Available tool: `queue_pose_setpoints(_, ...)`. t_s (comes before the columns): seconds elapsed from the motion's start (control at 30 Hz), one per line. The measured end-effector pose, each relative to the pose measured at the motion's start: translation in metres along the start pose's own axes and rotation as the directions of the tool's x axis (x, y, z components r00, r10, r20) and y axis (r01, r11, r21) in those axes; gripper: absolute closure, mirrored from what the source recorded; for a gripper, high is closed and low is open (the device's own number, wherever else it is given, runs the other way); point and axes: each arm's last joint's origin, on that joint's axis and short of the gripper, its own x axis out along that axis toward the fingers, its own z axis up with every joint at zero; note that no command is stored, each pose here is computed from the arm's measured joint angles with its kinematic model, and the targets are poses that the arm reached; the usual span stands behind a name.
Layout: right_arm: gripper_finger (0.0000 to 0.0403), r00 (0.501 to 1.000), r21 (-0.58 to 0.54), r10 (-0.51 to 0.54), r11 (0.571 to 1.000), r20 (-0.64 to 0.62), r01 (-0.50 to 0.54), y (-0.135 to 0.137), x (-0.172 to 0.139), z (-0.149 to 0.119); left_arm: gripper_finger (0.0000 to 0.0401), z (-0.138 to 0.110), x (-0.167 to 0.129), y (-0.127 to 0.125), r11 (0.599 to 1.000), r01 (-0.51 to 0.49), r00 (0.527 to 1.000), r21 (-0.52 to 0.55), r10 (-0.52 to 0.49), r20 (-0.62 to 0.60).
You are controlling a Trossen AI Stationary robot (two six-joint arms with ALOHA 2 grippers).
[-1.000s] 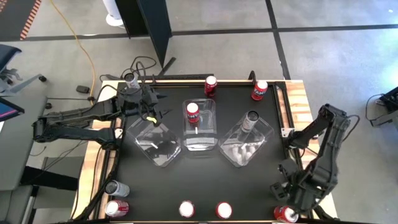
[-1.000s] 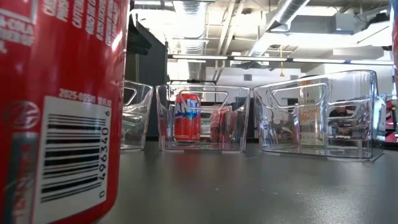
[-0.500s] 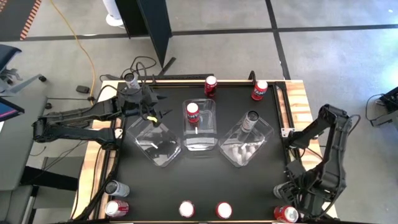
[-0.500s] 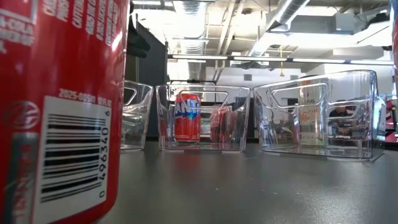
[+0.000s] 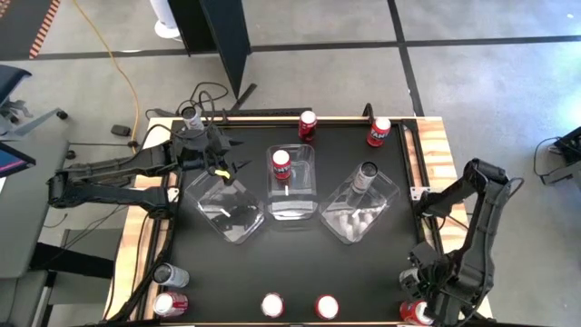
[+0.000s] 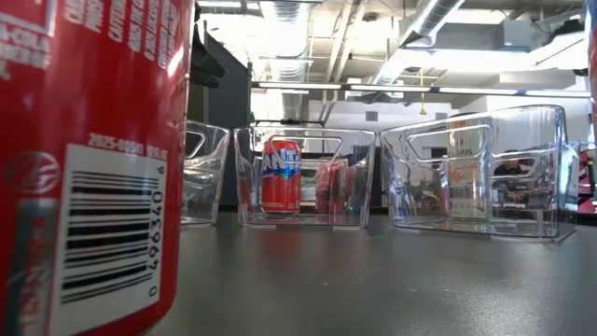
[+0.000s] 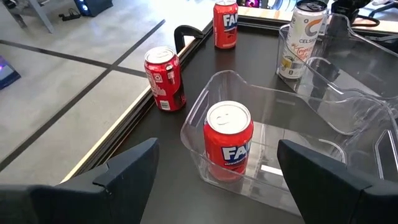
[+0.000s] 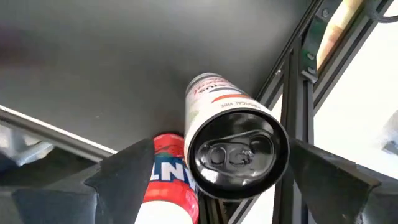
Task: Sort soda cans
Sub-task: Put the bottom right white soda can into the right transparent bin
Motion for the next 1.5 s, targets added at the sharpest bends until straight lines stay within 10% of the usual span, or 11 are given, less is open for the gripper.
queue_pose_setpoints(1.0, 0.0022, 0.992, 0.009, -0.111, 0.994, 0.067, 0.110, 0.029, 0.045, -0.021, 0.0081, 0.000, 0.000, 0.000, 1.000, 0.001, 1.000, 0.000, -0.001, 0.001)
queue_pose_setpoints(1.5, 0.0101, 0.989, 0.024, -0.121, 0.993, 0.083, 0.119, 0.030, 0.047, -0.019, 0.0081, 0.000, 0.000, 0.000, 1.000, 0.001, 1.000, 0.003, -0.001, 0.001)
